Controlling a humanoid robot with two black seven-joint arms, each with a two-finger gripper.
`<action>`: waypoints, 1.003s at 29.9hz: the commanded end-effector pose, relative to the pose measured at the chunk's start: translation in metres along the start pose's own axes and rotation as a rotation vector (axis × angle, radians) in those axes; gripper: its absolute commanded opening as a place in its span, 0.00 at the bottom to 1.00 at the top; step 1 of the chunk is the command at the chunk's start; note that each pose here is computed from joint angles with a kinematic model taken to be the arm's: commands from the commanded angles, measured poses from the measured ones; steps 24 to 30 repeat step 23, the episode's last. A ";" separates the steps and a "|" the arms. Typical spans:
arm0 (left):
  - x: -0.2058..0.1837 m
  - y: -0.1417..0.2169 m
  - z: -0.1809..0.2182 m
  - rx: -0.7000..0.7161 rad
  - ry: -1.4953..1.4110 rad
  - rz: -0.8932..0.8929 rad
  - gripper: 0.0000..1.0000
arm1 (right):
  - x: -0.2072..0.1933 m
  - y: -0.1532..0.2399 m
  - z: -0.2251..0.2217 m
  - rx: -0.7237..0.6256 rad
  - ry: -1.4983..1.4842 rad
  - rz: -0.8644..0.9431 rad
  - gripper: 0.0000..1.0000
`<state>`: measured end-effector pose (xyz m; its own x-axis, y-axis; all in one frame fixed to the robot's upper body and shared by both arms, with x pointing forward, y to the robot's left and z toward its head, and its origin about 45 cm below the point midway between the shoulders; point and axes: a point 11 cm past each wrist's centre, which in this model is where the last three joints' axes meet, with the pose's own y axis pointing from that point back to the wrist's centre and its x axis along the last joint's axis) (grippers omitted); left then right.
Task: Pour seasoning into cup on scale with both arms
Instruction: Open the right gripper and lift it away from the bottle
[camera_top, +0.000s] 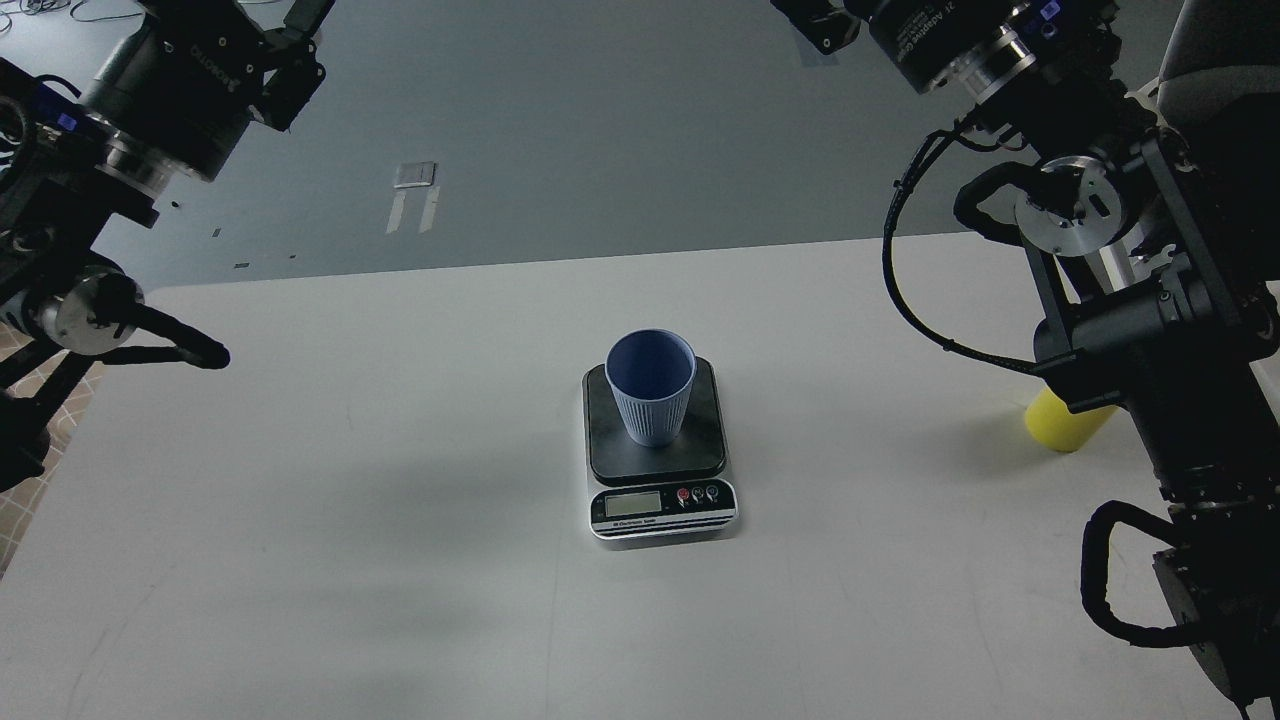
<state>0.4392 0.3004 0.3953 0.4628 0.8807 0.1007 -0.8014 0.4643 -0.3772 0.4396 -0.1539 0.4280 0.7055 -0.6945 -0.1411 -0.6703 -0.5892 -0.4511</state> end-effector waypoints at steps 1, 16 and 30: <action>-0.018 -0.024 -0.020 -0.017 0.081 0.003 0.98 | -0.002 -0.001 -0.002 0.008 0.001 -0.007 0.99; -0.053 -0.055 -0.047 -0.036 0.209 0.000 0.98 | 0.014 0.014 -0.002 0.037 0.019 0.047 0.99; -0.055 -0.054 -0.050 -0.024 0.201 -0.005 0.98 | 0.015 0.019 -0.017 0.092 0.010 0.051 0.99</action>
